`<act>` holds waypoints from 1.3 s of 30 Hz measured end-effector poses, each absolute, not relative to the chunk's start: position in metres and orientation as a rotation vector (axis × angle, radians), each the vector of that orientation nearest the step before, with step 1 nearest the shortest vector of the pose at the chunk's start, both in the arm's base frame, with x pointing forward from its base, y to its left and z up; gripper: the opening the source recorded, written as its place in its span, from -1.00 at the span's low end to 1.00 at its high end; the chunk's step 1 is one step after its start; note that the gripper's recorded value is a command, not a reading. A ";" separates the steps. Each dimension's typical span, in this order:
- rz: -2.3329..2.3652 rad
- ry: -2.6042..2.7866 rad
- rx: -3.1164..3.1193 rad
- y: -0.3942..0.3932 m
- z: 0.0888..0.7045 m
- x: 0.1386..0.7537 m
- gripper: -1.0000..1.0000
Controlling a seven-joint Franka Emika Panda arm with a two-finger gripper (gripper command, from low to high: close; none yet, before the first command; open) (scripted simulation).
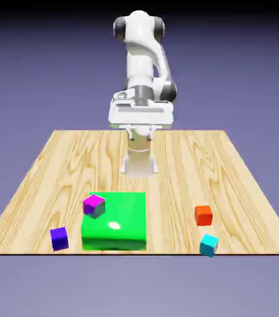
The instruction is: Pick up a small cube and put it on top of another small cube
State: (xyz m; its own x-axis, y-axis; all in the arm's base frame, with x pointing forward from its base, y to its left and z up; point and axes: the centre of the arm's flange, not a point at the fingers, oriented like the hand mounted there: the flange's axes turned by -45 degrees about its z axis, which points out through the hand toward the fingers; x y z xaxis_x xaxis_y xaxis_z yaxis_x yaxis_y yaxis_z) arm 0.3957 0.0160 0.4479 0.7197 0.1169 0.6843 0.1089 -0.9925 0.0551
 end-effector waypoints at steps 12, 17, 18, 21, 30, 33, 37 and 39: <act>0.552 1.314 2.784 0.143 0.330 0.421 0.00; 0.291 1.765 2.551 0.200 0.276 0.408 0.00; 0.239 1.848 2.493 0.211 0.265 0.403 0.00; 0.083 2.060 2.316 0.233 0.233 0.393 0.00; -0.078 2.267 2.091 0.256 0.151 0.378 0.00; -0.079 2.267 2.093 0.254 0.130 0.377 -1.00; -0.079 2.267 2.091 0.257 0.167 0.378 -1.00; -0.080 2.267 2.093 0.257 0.191 0.377 -1.00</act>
State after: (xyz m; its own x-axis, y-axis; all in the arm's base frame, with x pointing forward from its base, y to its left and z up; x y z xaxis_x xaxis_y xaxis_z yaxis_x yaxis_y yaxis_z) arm 0.3768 0.2574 0.1915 -0.0796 0.9939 -0.0759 0.9968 0.0798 -0.0002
